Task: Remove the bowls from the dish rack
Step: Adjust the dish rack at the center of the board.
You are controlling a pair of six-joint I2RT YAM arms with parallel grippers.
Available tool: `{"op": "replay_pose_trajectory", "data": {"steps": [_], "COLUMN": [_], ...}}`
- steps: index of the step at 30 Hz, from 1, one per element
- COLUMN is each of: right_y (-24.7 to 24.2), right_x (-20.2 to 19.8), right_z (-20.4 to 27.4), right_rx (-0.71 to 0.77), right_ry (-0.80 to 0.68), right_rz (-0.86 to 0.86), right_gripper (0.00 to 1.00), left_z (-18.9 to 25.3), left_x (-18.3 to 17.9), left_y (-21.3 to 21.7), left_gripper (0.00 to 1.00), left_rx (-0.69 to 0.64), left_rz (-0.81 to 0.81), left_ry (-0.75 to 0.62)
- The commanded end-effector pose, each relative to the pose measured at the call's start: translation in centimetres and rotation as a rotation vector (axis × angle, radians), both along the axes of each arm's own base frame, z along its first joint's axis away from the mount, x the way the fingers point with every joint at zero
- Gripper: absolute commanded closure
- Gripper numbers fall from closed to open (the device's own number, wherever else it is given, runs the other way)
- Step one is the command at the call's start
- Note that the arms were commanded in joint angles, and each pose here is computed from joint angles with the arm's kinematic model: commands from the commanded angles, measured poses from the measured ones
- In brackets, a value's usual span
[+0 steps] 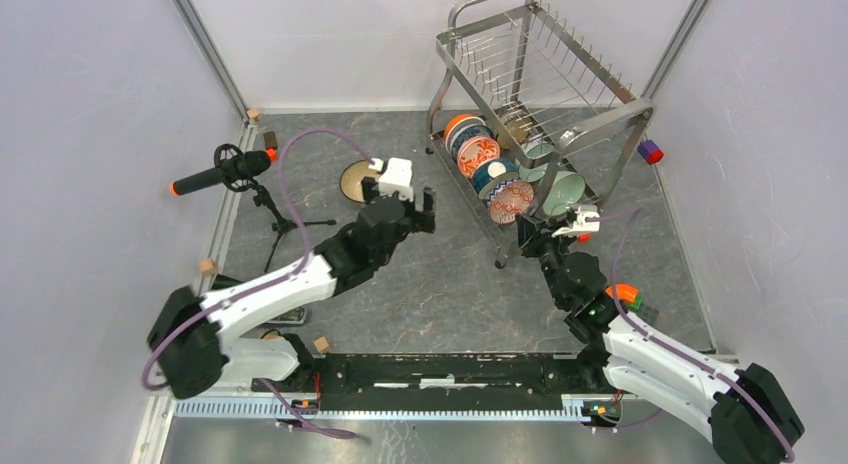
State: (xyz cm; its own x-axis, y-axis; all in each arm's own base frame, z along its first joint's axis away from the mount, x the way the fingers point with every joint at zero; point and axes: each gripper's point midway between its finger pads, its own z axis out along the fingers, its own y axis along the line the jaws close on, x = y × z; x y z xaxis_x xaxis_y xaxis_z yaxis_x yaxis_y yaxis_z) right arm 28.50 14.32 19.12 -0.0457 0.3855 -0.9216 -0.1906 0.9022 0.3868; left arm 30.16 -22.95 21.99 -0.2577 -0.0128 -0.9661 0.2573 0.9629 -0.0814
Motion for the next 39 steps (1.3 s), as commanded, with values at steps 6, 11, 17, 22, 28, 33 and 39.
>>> {"op": "replay_pose_trajectory", "data": {"steps": [6,11,17,22,28,33,39], "right_y": [-4.1,-3.9,-3.5,-2.8,-2.6,-2.0,-1.8], "right_x": [-0.5,-0.8,-1.3,-1.5,-1.9,-2.3,-2.9], "right_z": [-4.8,-4.9,-5.0,-5.0,-5.0,-5.2,-5.2], "right_rx": [-0.164,-0.139,-0.127,-0.113,-0.106,-0.09,-0.073], "right_ry": [0.117,0.115,0.111,0.111,0.1,0.099,0.078], "right_rz": [-0.124,-0.108,-0.07,-0.031,-0.011,0.031,0.063], "right_gripper": [0.73,0.67,0.56,0.48,0.4,0.36,0.34], "left_z": [5.2,3.7,1.6,0.4,0.1,-0.8,-2.1], "left_x": [11.9,17.8,22.9,26.7,29.1,31.2,32.8], "left_y": [-4.1,-4.3,-5.7,-5.4,-4.6,-4.4,-5.7], "left_gripper": [0.0,0.02,0.02,0.03,0.04,0.07,0.15], "left_rx": [-0.208,-0.179,-0.061,-0.02,-0.029,-0.029,-0.014], "left_rz": [-0.06,-0.1,-0.09,0.001,0.073,0.073,0.017], "left_ry": [-0.222,-0.23,-0.278,-0.288,-0.326,-0.307,-0.292]}}
